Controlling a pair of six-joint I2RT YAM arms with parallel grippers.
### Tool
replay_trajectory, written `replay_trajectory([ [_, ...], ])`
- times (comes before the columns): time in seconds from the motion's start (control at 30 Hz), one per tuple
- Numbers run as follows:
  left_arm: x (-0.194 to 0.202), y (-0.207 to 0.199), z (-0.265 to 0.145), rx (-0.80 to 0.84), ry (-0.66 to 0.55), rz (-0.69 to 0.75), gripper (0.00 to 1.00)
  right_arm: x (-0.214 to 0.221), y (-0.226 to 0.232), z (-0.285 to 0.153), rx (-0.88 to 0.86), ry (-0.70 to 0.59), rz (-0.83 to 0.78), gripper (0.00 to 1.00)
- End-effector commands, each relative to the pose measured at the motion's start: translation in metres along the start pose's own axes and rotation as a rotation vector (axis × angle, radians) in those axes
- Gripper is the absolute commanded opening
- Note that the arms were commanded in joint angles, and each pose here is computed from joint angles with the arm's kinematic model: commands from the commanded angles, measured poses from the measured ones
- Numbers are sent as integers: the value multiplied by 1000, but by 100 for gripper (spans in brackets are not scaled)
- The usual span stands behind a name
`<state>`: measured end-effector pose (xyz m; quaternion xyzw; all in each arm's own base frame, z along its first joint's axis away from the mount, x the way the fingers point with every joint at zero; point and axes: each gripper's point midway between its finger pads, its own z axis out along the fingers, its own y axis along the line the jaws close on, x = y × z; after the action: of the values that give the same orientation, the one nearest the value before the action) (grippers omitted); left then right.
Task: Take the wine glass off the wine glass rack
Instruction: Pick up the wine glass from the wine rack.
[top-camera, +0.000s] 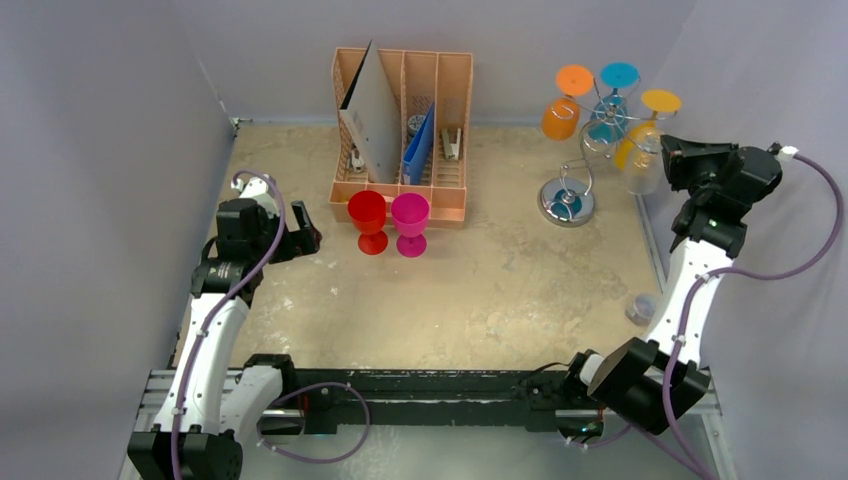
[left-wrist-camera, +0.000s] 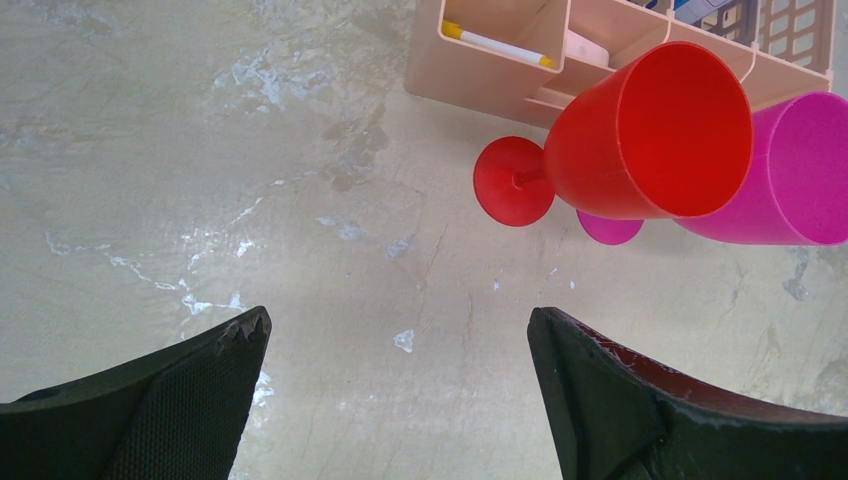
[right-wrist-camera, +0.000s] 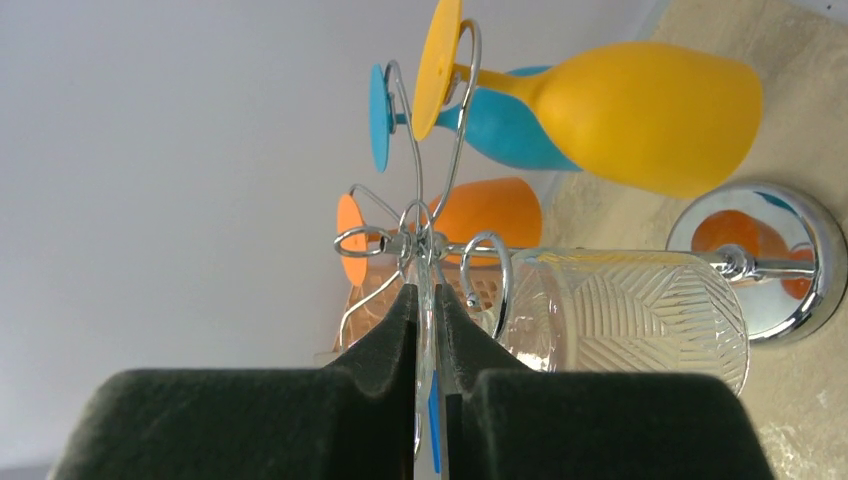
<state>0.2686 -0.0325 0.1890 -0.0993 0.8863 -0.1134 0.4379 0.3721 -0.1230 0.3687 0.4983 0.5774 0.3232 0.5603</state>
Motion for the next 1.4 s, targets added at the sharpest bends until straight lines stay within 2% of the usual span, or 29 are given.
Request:
replay_trajectory([
  [0.0,-10,-4,-3,23,-46,10,100,7,31,-19,-102,32,-28,0],
  [0.23,-10,-5,-3,27,-45,11,100,13,29,-20,-103,62,-36,0],
  [0.7,-11,-4,-4,24,-48,11,100,-11,51,15,-152,45,-34,0],
  [0.97,-10,-5,-3,28,-45,11,100,-25,51,21,-144,-27,-44,0],
  [1.13,-10,-6,-2,36,-42,11,100,-38,47,31,-141,-100,19,0],
  [1.37,-9,-6,-2,32,-41,10,100,-50,45,25,-129,-186,-19,0],
])
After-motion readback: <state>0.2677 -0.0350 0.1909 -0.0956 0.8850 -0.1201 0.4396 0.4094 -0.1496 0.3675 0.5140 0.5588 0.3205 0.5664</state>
